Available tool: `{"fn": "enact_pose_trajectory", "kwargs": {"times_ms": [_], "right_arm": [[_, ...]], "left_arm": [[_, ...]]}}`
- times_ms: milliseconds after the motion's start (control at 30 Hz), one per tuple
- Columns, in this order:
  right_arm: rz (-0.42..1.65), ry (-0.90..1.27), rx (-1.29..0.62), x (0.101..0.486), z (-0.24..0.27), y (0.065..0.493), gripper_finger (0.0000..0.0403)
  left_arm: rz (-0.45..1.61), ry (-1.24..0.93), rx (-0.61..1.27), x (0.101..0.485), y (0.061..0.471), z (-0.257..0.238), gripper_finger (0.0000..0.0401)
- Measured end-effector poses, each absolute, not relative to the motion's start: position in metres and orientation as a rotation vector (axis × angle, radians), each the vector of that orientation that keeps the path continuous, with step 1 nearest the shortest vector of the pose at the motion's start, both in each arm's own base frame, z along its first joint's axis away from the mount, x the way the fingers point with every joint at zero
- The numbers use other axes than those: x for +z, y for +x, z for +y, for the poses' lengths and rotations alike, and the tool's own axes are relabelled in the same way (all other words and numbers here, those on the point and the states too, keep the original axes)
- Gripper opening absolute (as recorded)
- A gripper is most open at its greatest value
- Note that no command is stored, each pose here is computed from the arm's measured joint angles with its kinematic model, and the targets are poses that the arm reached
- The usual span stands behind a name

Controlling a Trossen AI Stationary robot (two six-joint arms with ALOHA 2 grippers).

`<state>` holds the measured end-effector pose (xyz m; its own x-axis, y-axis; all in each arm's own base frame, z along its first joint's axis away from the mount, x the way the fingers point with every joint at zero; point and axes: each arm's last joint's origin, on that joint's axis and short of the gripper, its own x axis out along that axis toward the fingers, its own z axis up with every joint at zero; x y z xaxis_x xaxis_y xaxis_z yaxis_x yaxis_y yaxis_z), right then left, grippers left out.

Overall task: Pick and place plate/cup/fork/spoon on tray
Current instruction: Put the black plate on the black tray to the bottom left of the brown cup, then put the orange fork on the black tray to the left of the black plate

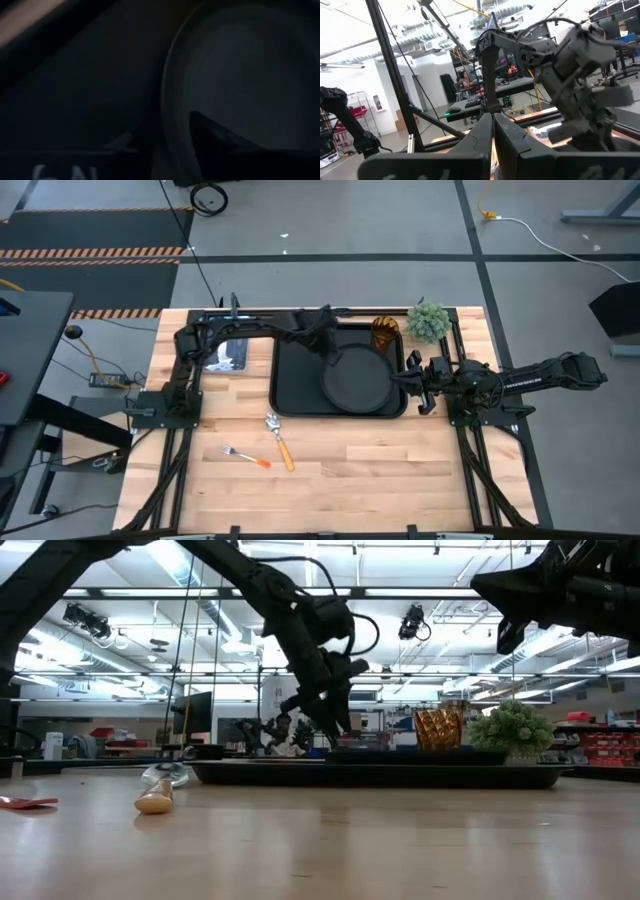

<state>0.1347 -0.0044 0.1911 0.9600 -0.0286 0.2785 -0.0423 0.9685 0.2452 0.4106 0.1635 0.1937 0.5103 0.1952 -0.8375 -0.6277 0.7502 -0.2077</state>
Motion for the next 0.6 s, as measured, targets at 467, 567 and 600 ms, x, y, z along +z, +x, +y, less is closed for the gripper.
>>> {"fn": "enact_pose_trajectory", "kwargs": {"times_ms": [467,567,600], "right_arm": [[-0.279,0.188,0.083,0.191,0.003,0.135,0.0022],[-0.276,0.171,0.085,0.191,0.006,0.135,0.0022],[-0.276,0.165,0.084,0.191,0.007,0.135,0.0022]], "left_arm": [[1.374,-0.559,0.397,0.218,0.378,0.062,0.0142],[1.366,-0.529,0.422,0.218,0.382,0.028,0.0142],[1.363,-0.528,0.444,0.218,0.383,0.017,0.0142]]}}
